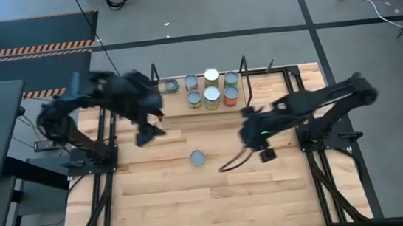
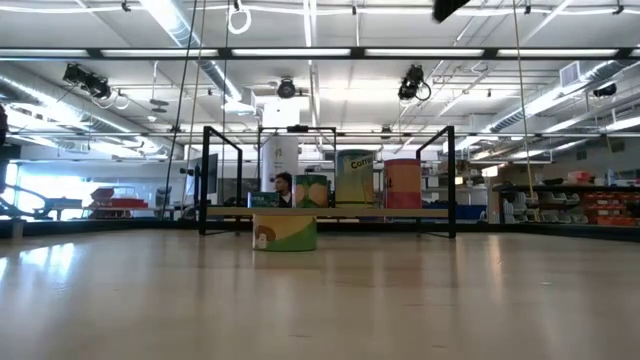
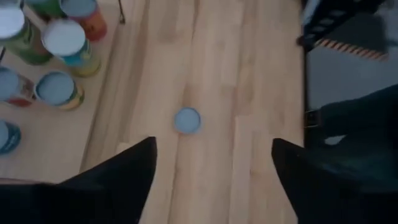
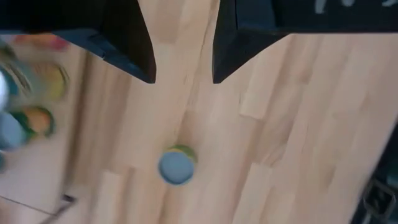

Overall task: Pick and place cans onto a shelf
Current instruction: Put the canned mushrooms on the shelf

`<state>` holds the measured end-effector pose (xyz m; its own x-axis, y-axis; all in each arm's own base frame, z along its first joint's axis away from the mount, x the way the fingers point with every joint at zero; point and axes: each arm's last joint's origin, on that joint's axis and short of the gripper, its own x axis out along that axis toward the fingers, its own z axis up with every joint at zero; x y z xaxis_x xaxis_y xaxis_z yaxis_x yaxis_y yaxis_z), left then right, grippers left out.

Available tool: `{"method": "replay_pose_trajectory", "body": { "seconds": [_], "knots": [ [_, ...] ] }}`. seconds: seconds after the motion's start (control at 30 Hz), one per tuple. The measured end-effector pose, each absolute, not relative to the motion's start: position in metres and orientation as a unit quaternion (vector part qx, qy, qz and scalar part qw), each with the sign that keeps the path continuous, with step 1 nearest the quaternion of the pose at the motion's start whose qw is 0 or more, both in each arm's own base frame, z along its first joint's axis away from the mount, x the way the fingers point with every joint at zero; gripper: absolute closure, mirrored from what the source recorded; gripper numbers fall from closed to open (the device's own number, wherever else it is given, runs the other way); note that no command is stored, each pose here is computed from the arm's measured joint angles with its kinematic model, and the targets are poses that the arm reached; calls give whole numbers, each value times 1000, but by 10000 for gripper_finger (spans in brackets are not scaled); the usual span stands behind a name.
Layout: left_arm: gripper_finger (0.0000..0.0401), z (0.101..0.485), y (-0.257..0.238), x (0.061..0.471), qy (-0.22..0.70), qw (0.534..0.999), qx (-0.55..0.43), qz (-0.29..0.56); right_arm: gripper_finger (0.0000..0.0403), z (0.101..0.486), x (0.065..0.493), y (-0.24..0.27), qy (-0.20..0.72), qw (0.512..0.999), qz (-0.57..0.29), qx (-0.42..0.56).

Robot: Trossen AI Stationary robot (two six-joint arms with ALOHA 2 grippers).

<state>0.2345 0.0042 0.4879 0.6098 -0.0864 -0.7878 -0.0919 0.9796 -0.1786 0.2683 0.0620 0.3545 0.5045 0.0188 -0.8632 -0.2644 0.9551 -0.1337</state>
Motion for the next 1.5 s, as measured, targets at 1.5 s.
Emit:
{"method": "replay_pose_trajectory", "body": {
  "seconds": [1.5],
  "knots": [
    [48,167,-38,395,582,812,29,25,238,315,150,99,415,907,-54,41]
  ]
}}
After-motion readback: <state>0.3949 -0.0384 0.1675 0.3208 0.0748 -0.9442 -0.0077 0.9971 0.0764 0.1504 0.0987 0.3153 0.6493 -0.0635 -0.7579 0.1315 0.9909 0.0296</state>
